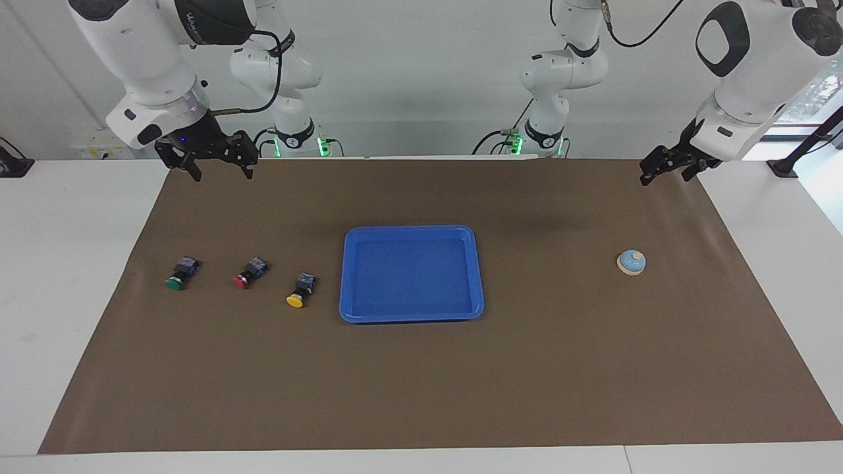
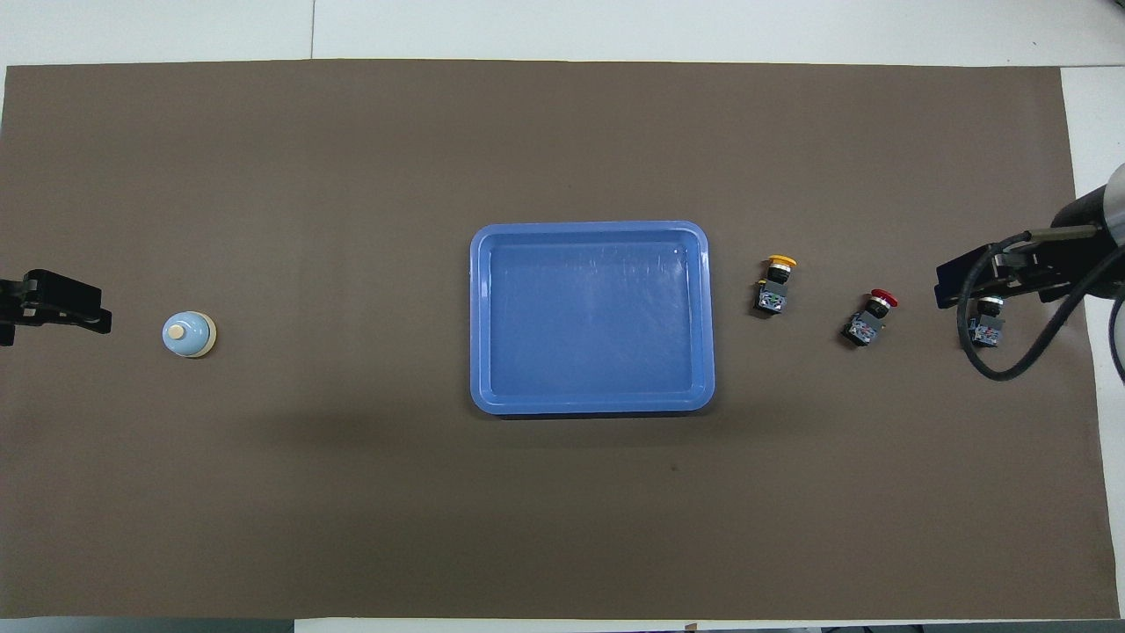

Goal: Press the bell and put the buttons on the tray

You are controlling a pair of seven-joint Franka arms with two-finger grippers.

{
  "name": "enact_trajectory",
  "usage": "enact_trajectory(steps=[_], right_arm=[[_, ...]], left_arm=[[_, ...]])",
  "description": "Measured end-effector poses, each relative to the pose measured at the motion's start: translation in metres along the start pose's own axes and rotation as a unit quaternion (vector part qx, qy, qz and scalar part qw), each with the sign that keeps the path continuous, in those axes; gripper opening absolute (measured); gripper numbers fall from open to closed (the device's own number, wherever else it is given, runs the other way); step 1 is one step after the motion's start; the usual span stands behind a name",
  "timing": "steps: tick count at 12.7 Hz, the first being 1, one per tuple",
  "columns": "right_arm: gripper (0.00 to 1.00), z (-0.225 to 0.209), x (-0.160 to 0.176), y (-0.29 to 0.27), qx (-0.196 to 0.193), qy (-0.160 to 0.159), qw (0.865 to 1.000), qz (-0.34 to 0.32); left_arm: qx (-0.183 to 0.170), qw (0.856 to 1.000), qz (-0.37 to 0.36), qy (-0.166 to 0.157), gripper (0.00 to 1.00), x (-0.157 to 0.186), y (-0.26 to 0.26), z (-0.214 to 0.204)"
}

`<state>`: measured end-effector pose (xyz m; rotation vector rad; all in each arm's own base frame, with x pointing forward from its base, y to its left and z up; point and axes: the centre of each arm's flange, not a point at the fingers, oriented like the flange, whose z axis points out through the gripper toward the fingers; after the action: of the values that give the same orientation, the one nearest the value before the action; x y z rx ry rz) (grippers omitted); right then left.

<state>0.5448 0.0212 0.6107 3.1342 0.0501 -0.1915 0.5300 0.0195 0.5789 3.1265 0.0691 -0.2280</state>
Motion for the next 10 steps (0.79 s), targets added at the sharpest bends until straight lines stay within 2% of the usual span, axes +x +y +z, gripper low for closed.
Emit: enact_trajectory(steps=[4,8,10], right_arm=[[1.0,0.0,0.0,0.0,0.0,0.0,1.0,0.0],[1.0,0.0,-0.001,-0.004,-0.001,0.001,1.0,-0.005],[1.0,0.011,0.0,-0.011,-0.002,0.015,1.0,-0.01]], left_arm=[[0.002,1.0,0.019,-0.001,1.0,0.006,0.022,-0.001],[0.001,1.0,0.013,-0.001,1.0,0.007,0.017,-0.001],[0.001,1.0,0.013,-0.001,1.0,0.007,0.016,-0.002]])
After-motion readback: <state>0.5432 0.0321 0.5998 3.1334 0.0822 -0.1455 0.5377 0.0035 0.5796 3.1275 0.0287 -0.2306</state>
